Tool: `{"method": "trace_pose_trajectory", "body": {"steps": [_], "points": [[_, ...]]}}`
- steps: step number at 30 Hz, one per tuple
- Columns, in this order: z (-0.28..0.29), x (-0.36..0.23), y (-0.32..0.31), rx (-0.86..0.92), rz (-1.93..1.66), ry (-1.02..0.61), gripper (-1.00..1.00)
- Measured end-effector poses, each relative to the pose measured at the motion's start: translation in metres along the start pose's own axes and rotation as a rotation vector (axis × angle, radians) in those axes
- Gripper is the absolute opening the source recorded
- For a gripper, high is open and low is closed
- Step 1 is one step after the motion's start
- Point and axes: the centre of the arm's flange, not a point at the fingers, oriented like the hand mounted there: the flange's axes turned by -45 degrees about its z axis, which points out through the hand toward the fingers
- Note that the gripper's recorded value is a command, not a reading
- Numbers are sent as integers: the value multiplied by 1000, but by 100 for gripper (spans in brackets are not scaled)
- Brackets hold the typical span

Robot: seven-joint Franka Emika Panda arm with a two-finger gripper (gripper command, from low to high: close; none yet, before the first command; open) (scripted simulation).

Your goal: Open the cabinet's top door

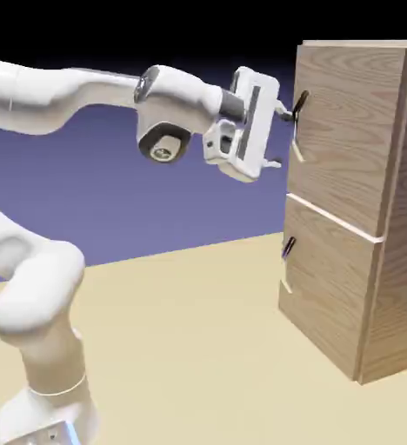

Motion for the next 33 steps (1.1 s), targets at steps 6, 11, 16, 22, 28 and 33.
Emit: {"method": "trace_pose_trajectory", "body": {"steps": [6,11,16,22,28,33], "points": [[-11,-17,-19,95,333,9,0],[-12,-37,-29,167,601,-12,0],[-5,-62,-34,226,861,-54,0],[15,-96,-30,273,1168,-124,0],[47,-130,-17,291,1473,-205,0],[83,-156,3,283,1732,-271,0]]}}
